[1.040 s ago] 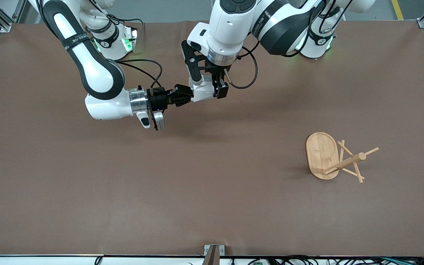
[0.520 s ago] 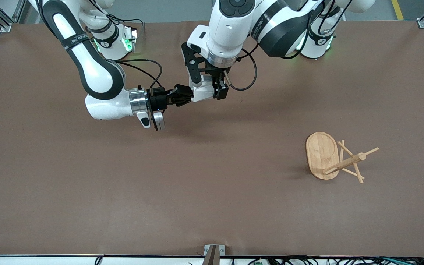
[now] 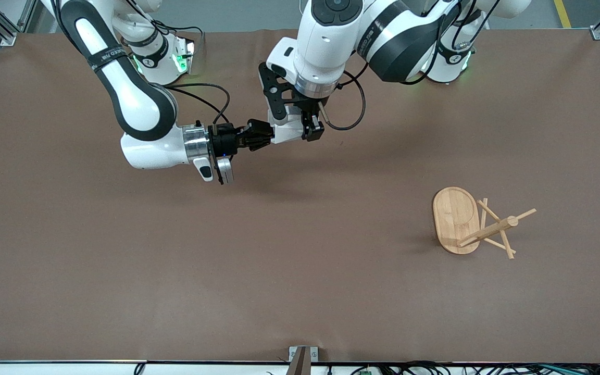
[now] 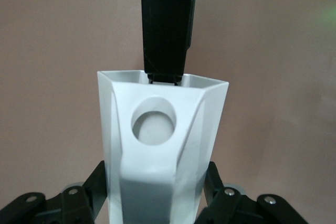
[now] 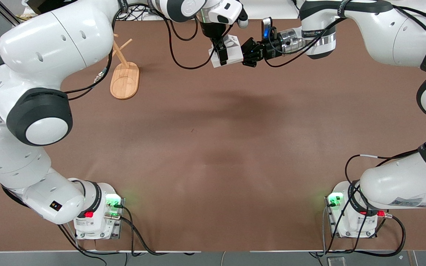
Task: Hang cup on rack
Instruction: 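Open the right gripper and pull it away from the cup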
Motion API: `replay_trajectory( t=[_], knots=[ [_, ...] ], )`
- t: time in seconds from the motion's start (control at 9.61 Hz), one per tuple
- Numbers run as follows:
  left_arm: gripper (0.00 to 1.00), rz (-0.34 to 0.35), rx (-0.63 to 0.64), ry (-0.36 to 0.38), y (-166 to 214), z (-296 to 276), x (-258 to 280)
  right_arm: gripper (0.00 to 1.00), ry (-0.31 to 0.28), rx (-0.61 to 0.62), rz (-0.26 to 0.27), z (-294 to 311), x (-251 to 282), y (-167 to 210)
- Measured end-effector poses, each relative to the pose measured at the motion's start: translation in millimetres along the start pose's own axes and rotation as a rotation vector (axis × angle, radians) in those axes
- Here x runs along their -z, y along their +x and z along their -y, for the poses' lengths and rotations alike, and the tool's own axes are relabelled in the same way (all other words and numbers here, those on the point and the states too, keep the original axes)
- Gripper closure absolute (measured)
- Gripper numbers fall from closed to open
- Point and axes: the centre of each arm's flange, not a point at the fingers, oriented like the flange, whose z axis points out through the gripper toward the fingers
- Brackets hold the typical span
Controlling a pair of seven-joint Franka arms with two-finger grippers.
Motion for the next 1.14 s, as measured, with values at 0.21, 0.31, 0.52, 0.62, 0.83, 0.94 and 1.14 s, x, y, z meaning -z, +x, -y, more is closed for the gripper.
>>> replay_trajectory(
  t=[0.21, 0.31, 0.52, 0.62, 0.83, 0.94, 1.14],
  knots=[
    [0.25, 0.000, -0.001, 0.001, -0.1, 0.4, 0.1, 0.94, 0.002, 0.000, -0.002, 0.2, -0.1, 0.1],
    [0.25, 0.002, 0.000, 0.001, -0.6, 1.4, -0.9, 0.83, 0.013, -0.001, -0.005, 2.7, -0.7, 0.2],
    [0.25, 0.002, 0.006, 0.003, -2.2, 5.0, -0.6, 0.51, 0.015, 0.006, -0.004, 7.4, -0.9, -0.6],
    [0.25, 0.002, 0.015, 0.006, -5.0, 10.6, 0.4, 0.34, 0.015, 0.008, -0.005, 8.5, -0.8, -0.9],
    [0.25, -0.004, 0.034, 0.008, -10.9, 22.9, 5.3, 0.04, 0.007, 0.007, -0.018, 8.0, 0.7, 0.6],
    [0.25, -0.003, 0.044, 0.009, -14.7, 28.0, 9.3, 0.00, 0.004, 0.014, -0.031, 11.0, 3.2, 3.0],
    [0.25, 0.005, 0.124, 0.015, -44.7, 71.2, 22.7, 0.00, -0.046, 0.090, -0.059, 33.5, 29.3, 8.5]
  ],
)
